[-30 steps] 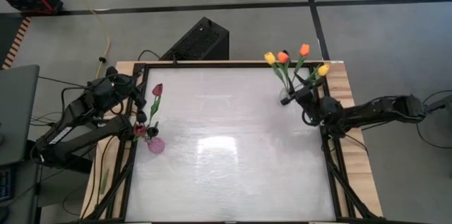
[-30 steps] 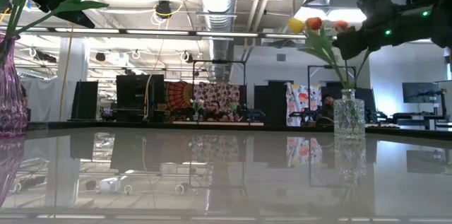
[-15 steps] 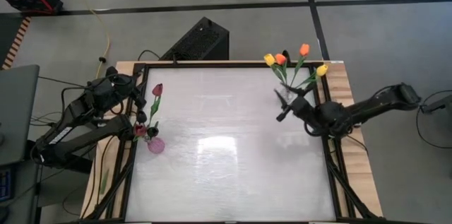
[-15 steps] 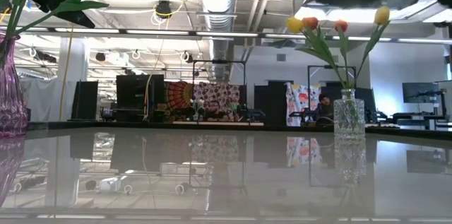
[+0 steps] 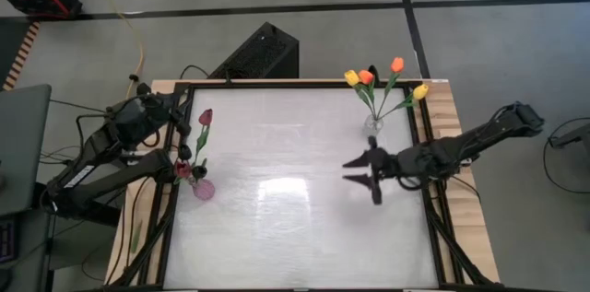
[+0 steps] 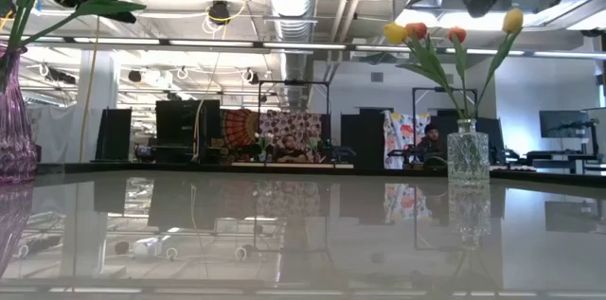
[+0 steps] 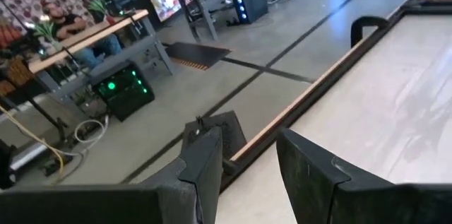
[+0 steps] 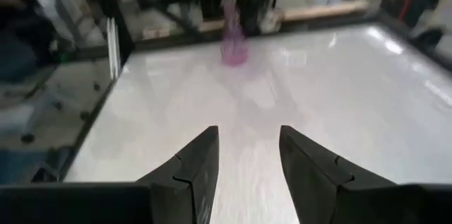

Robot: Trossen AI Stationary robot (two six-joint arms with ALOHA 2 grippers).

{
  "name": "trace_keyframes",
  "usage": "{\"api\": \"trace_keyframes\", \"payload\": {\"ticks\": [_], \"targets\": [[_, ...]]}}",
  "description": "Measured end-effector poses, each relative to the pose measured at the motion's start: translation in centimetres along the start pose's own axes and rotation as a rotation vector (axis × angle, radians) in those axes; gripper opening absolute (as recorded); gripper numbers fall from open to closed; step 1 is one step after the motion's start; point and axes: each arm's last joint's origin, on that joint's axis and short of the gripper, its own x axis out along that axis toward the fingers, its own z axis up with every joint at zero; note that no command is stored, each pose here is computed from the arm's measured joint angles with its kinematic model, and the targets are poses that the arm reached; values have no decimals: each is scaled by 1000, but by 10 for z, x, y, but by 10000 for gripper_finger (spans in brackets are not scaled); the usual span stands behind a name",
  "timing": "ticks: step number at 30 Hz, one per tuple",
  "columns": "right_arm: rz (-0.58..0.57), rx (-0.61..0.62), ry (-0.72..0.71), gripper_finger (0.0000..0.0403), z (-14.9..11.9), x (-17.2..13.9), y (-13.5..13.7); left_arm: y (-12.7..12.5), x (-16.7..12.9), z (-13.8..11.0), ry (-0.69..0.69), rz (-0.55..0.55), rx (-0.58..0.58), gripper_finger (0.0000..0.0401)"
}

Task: Sort flowers into vase by color
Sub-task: Return to Home Position

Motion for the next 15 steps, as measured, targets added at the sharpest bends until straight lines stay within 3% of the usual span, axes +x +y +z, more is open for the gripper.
{"api": "trace_keyframes", "payload": {"ticks": [5, 9, 15], "targets": [[-8, -40, 85, 175, -20, 36, 7, 0, 0, 2, -22, -1, -132, 125], [22, -54, 108, 168, -32, 67, 2, -1, 0, 5, -55, -76, -283, 125], [117, -46, 142, 91, -39, 91, -21, -14, 18, -9, -99, -150, -380, 125]]}}
